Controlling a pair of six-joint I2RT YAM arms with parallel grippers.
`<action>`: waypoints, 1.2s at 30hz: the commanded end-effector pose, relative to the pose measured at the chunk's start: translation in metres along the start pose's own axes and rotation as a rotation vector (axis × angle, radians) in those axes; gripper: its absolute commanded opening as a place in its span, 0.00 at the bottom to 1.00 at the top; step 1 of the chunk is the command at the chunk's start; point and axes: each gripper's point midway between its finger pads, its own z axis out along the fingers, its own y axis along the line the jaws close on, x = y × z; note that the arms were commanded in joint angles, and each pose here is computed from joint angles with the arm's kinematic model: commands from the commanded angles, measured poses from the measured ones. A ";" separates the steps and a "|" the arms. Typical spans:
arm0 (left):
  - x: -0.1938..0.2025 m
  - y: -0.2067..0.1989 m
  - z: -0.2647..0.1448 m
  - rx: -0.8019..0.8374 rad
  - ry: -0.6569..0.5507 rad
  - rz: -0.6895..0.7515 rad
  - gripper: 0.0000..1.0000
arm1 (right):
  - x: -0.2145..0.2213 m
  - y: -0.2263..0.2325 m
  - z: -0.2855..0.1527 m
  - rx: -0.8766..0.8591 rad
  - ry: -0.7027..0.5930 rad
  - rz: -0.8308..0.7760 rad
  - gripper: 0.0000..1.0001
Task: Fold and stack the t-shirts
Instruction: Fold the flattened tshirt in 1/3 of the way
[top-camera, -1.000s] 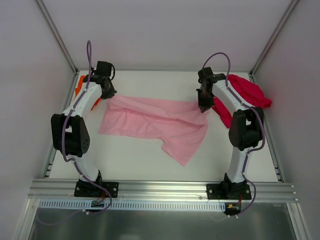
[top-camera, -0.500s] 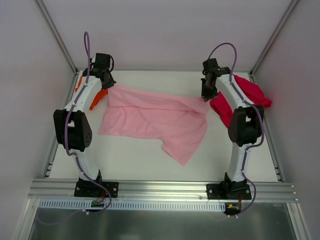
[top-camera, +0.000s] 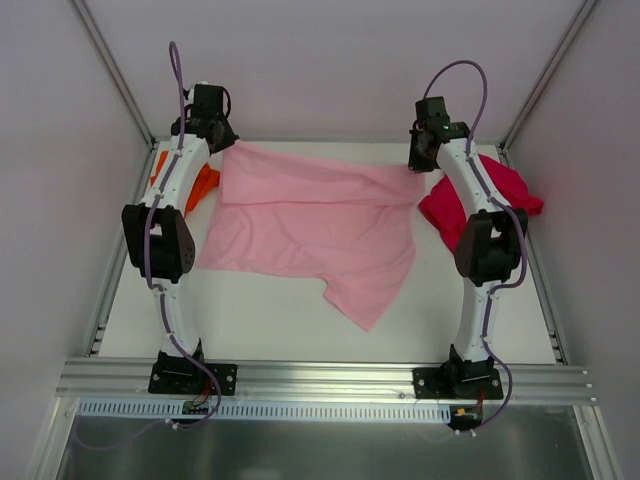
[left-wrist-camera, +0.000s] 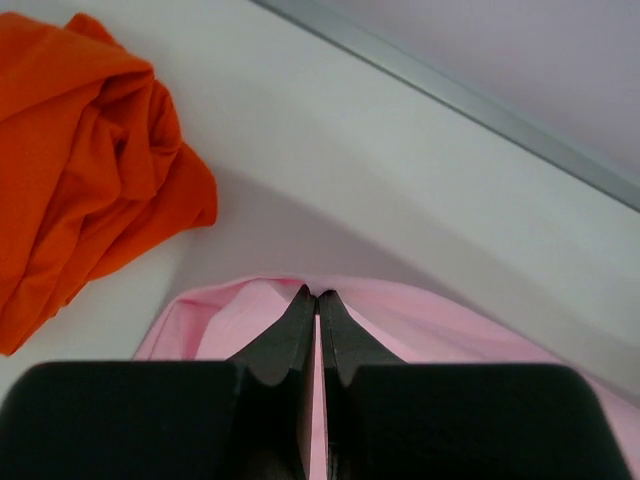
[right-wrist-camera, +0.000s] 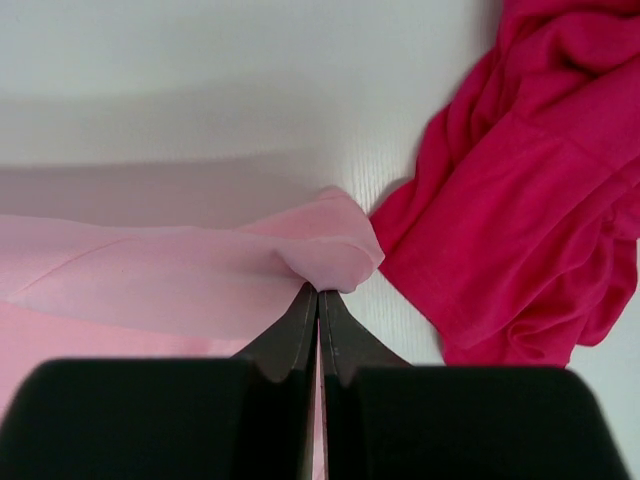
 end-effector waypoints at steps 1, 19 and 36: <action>-0.035 -0.016 -0.005 0.074 -0.085 -0.046 0.00 | -0.049 -0.013 -0.018 0.024 -0.164 0.034 0.01; 0.031 0.000 0.006 0.091 0.058 -0.020 0.00 | 0.032 0.030 -0.031 -0.161 0.054 -0.039 0.01; 0.055 0.043 -0.042 -0.023 0.089 0.011 0.00 | 0.081 0.051 -0.053 -0.152 0.194 -0.150 0.01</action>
